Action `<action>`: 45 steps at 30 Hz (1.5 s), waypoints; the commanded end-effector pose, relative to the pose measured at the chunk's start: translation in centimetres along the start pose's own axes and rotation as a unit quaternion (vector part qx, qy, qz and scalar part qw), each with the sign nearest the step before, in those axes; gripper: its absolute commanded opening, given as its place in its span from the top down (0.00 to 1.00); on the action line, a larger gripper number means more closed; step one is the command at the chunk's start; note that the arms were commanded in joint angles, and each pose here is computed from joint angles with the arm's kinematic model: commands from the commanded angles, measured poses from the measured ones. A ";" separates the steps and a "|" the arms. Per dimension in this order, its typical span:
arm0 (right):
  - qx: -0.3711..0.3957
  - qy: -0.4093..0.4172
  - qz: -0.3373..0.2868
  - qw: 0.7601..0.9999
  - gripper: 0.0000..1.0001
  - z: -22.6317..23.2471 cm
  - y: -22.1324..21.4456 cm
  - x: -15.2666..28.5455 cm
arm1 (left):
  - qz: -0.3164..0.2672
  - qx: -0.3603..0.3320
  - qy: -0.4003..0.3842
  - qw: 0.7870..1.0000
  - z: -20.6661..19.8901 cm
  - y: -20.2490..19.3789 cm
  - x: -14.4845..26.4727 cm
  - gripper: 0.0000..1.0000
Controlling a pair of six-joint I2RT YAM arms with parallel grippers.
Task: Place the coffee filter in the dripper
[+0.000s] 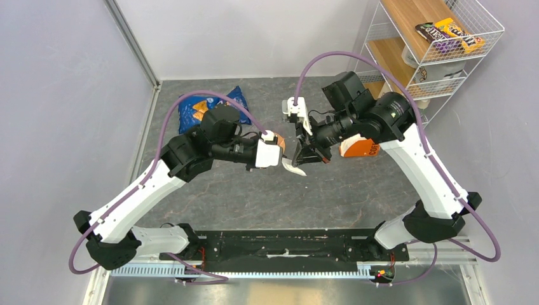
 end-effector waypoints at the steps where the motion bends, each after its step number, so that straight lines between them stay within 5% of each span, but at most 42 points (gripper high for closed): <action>1: 0.015 0.000 -0.020 1.000 1.00 -0.3 0.9 -0.4 | -0.027 0.002 0.008 1.000 0.0 1.3 0.3 0.98; 31: 0.026 -0.080 -0.011 0.996 0.99 -1.3 0.9 1.6 | -0.020 0.036 -0.014 0.999 -0.4 0.5 -0.7 0.98; 36: 0.031 -0.086 -0.007 0.996 0.69 -1.1 0.6 2.0 | -0.020 0.048 -0.015 0.999 -0.4 0.5 -0.9 0.98; 45: 0.039 -0.092 -0.016 0.995 0.54 -0.5 1.1 2.8 | -0.022 0.055 -0.015 0.998 -0.2 0.6 -1.2 0.98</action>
Point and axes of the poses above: each gripper's point midway between its finger pads, its own x axis back along the fingers, its own z axis along the line the jaws close on, y = z × x, the point moved 1 cm from there along x, back along the fingers, and after that the axes turned 12 degrees about x, right-handed, at the moved point
